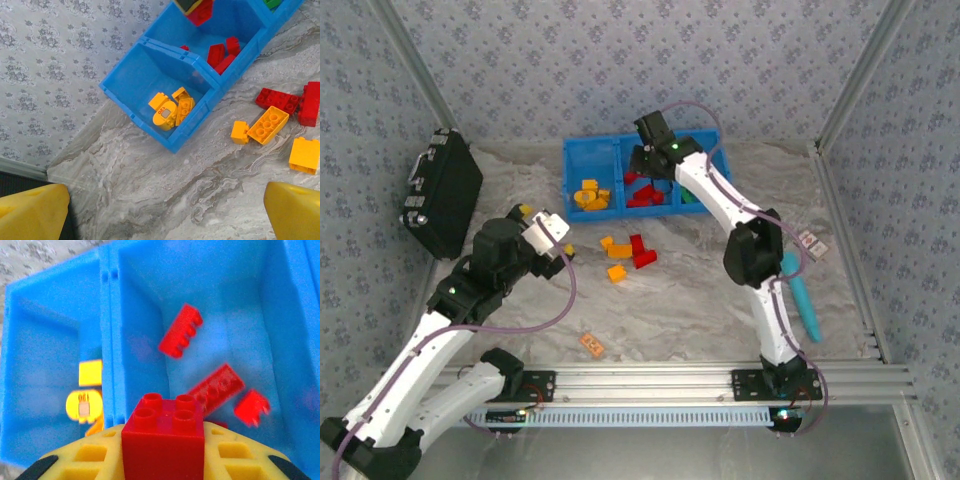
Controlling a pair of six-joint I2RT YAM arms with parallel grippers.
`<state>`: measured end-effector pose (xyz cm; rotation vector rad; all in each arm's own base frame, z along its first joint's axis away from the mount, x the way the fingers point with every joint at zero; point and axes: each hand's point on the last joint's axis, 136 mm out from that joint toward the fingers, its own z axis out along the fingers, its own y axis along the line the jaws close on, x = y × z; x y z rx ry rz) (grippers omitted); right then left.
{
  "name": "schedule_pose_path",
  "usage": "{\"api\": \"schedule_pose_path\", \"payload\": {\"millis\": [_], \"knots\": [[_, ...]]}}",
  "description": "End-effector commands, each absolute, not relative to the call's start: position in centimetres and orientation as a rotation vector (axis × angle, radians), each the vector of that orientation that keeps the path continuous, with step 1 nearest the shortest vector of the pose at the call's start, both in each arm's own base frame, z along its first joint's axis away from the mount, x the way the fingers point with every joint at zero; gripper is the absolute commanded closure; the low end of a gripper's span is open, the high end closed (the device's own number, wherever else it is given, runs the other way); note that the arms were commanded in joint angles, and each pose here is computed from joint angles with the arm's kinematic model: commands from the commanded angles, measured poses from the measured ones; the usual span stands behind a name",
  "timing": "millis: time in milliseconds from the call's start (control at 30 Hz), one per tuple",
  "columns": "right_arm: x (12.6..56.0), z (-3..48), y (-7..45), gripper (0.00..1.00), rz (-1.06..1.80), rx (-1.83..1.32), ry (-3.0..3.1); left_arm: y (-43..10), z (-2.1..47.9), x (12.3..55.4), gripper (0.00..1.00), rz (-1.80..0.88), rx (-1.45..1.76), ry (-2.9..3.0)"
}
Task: Sort the legos into containers by color
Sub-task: Place the lego in the container.
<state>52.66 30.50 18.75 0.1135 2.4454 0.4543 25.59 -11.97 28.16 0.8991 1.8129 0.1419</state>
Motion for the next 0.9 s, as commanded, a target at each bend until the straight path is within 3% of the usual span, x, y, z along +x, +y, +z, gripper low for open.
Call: {"api": "schedule_pose_path", "payload": {"millis": [0, 200, 433, 700, 867], "knots": [[54.4, 14.6, 29.9, 0.64, 0.356, 0.025, 2.503, -12.3, 30.0, 25.5, 0.0, 0.117, 0.858, 1.753], [57.3, 12.1, 29.3, 0.62, 0.322, 0.029, 2.462, -12.1, 30.3, 25.2, 0.0, 0.126, 0.86, 1.741], [57.9, 12.5, 29.1, 0.47, 0.32, 0.007, 2.444, -12.2, 30.8, 25.2, 0.0, 0.138, 0.86, 1.732], [56.3, 16.0, 29.3, 0.46, 0.326, -0.026, 2.411, -12.5, 30.6, 25.3, 0.0, 0.127, 0.864, 1.735], [52.1, 18.7, 29.9, 0.45, 0.333, -0.139, 2.397, -12.3, 30.8, 25.1, 0.0, 0.137, 0.865, 1.733]]}}
